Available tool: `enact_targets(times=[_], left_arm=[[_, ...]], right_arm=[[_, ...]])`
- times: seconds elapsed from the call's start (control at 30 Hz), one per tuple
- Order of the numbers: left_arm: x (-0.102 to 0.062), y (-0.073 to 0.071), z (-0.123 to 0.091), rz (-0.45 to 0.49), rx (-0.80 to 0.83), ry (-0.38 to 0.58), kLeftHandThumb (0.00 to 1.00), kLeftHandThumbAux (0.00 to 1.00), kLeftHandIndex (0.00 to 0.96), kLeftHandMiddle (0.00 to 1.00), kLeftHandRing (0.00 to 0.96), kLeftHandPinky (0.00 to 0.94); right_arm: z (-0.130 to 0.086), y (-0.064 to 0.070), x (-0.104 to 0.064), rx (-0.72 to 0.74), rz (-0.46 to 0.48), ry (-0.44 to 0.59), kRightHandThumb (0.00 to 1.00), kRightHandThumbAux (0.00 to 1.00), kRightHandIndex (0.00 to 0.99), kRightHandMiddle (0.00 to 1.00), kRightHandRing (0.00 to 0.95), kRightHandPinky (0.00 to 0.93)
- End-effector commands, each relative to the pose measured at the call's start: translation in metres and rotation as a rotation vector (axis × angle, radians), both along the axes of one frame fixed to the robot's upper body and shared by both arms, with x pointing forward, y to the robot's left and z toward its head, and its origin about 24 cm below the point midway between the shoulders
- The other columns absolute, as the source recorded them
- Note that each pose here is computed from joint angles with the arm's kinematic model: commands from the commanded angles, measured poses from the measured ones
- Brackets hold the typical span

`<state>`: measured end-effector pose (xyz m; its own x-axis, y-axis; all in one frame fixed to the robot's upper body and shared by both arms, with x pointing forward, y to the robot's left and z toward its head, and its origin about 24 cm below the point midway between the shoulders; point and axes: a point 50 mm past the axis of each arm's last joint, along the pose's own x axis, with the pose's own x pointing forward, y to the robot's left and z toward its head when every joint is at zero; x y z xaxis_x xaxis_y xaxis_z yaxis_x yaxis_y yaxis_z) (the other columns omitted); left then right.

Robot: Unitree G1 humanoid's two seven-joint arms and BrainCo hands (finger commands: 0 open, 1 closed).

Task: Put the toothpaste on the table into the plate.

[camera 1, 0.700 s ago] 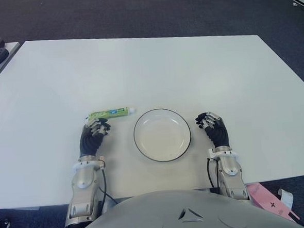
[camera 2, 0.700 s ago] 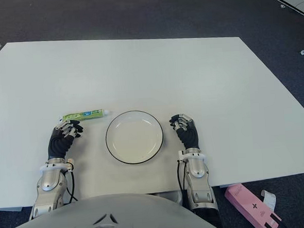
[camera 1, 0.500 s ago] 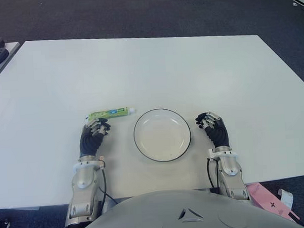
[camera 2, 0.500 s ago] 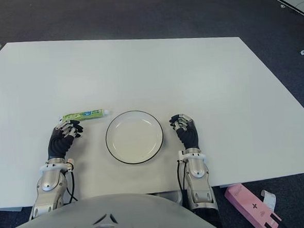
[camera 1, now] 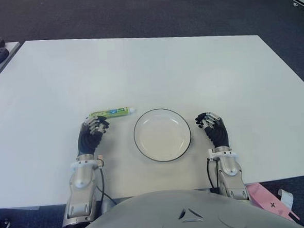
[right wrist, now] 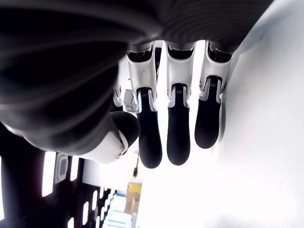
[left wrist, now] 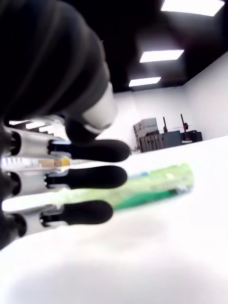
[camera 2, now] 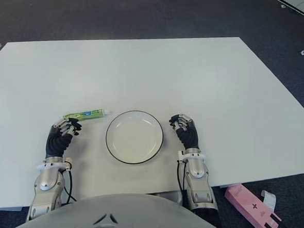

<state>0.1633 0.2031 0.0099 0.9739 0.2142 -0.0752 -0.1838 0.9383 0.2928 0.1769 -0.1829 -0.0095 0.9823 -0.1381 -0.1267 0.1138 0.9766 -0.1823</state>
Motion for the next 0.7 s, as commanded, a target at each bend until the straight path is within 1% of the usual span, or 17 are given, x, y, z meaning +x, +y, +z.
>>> enact_targets(times=[0.03,0.17,0.3,0.53,0.7], left_arm=[[0.010,0.005,0.014,-0.002,0.105,-0.048,0.703,0.720,0.430,0.524,0.522,0.523],[0.016,0.006,0.028,-0.023,0.188,-0.108,0.701,0.721,0.430,0.536,0.535,0.537],[0.019,0.007,0.034,-0.042,0.232,-0.149,0.698,0.722,0.430,0.549,0.549,0.547],[0.022,0.007,0.041,-0.064,0.281,-0.192,0.697,0.722,0.430,0.564,0.564,0.555],[0.027,0.009,0.049,-0.072,0.401,-0.217,0.699,0.722,0.431,0.568,0.569,0.560]], right_arm=[[-0.005,0.002,-0.001,0.014,0.003,0.024,0.704,0.731,0.424,0.490,0.469,0.456],[-0.005,0.001,0.000,0.013,0.002,0.023,0.703,0.732,0.424,0.491,0.469,0.459],[-0.006,0.001,-0.001,0.011,-0.002,0.025,0.701,0.732,0.424,0.494,0.474,0.469],[-0.005,0.000,-0.001,0.011,-0.006,0.028,0.703,0.732,0.425,0.495,0.472,0.453],[-0.005,0.000,-0.001,0.016,-0.004,0.026,0.704,0.731,0.426,0.493,0.468,0.448]])
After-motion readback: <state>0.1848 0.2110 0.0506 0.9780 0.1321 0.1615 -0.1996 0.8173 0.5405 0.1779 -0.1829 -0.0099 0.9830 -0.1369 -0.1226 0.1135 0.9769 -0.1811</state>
